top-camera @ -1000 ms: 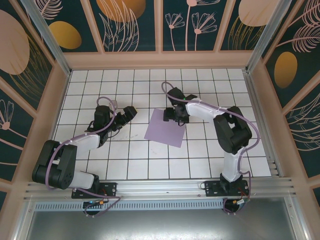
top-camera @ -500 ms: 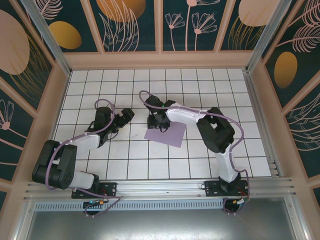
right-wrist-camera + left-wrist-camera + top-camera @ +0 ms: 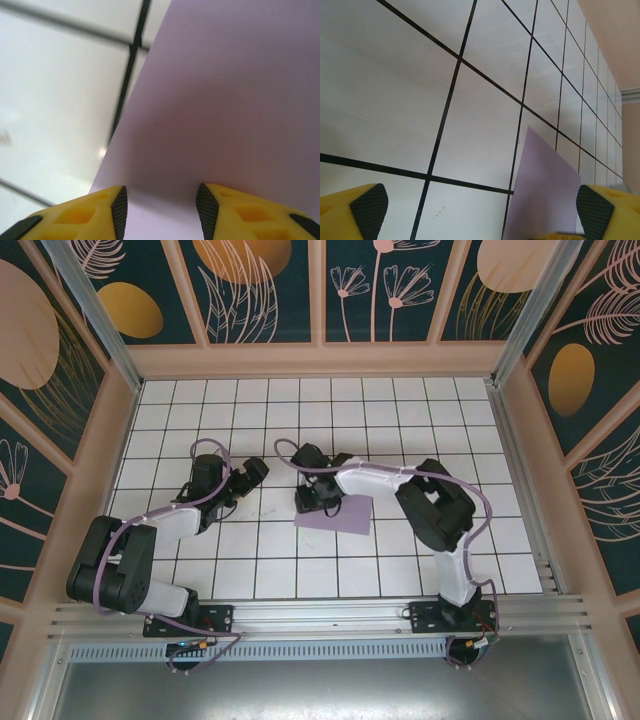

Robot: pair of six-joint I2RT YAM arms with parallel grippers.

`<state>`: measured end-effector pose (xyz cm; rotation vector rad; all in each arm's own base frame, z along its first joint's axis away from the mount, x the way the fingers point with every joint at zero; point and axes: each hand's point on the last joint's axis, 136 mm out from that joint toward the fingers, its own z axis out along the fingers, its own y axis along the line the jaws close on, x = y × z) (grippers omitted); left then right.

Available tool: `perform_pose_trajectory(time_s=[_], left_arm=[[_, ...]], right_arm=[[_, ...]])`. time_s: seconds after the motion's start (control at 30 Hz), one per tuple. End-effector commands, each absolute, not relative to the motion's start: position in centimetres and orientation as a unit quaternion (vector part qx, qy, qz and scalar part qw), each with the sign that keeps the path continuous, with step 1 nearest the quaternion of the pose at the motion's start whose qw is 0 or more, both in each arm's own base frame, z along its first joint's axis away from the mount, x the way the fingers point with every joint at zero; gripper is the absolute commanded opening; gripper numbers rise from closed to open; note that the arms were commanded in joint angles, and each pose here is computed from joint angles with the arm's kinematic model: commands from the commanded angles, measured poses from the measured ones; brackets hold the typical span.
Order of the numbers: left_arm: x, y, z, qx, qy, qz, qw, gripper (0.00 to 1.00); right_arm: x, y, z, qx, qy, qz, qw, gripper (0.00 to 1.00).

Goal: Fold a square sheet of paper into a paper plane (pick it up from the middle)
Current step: Move the square sheet of paper to the center of the table, then first fold in half a square sheet of paper at the center of the table.

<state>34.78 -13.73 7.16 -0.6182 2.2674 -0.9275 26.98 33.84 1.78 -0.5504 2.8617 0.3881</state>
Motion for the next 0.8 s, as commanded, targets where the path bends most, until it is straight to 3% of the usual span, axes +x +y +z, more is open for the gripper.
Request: perform_pose_trajectory(time_s=[0.0,0.13,0.27,0.4,0.53,0.77], left_arm=[[35.3,-14.1,7.8,-0.231,0.851,-0.358,0.307,0.99],[35.3,-14.3,8.1,-0.228,0.85,-0.364,0.306,0.99],[35.3,-14.5,8.5,-0.224,0.848,-0.37,0.306,0.99],[35.3,-14.7,8.8,-0.215,0.849,-0.372,0.309,0.99],[35.4,-14.9,9.0,-0.203,0.853,-0.37,0.308,0.99],[35.8,-15.1,9.2,-0.183,0.859,-0.363,0.31,0.98]], right_arm=[[21.8,28.8,-0.5,-0.261,0.962,0.072,0.019,0.45],[23.7,30.1,3.3,-0.233,0.965,0.103,0.058,0.49],[27.4,29.9,7.3,-0.117,0.98,0.097,0.126,0.71],[29.1,26.3,6.5,0.007,0.99,0.05,0.132,0.82],[29.5,25.7,4.9,0.05,0.991,0.041,0.115,0.88],[29.1,24.9,2.3,0.066,0.994,0.017,0.083,0.88]])
